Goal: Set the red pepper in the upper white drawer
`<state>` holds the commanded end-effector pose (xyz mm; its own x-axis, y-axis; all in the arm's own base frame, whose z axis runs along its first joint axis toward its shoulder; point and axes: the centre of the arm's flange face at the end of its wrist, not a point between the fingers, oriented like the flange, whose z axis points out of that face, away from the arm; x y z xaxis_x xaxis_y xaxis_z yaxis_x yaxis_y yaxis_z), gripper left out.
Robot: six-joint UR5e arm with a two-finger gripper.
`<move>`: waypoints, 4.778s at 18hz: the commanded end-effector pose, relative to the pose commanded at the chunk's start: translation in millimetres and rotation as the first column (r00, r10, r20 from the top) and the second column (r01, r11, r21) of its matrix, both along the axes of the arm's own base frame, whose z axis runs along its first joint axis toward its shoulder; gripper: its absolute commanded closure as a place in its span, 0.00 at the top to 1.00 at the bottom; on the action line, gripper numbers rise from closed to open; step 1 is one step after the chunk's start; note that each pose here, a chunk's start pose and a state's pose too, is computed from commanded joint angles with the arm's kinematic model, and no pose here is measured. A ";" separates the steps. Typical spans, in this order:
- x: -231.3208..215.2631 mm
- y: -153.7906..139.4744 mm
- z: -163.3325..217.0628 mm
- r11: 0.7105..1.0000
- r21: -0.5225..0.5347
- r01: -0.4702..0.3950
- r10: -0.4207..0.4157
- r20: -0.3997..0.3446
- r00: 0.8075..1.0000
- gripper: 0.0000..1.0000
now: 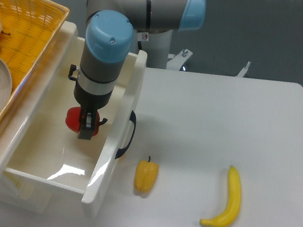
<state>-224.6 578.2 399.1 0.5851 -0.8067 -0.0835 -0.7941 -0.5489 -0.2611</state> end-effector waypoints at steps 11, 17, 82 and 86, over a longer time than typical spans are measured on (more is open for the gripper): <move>5.4 7.1 -10.7 1.000 -0.011 0.012 -0.012 -0.001 1.000 0.66; 9.3 9.1 -18.8 1.000 -0.007 0.021 -0.021 -0.019 1.000 0.78; -351.3 -161.7 -154.1 0.691 -0.215 -0.690 0.674 -0.153 0.722 1.00; -356.6 -162.5 -168.3 0.703 -0.240 -0.669 0.644 -0.185 0.743 1.00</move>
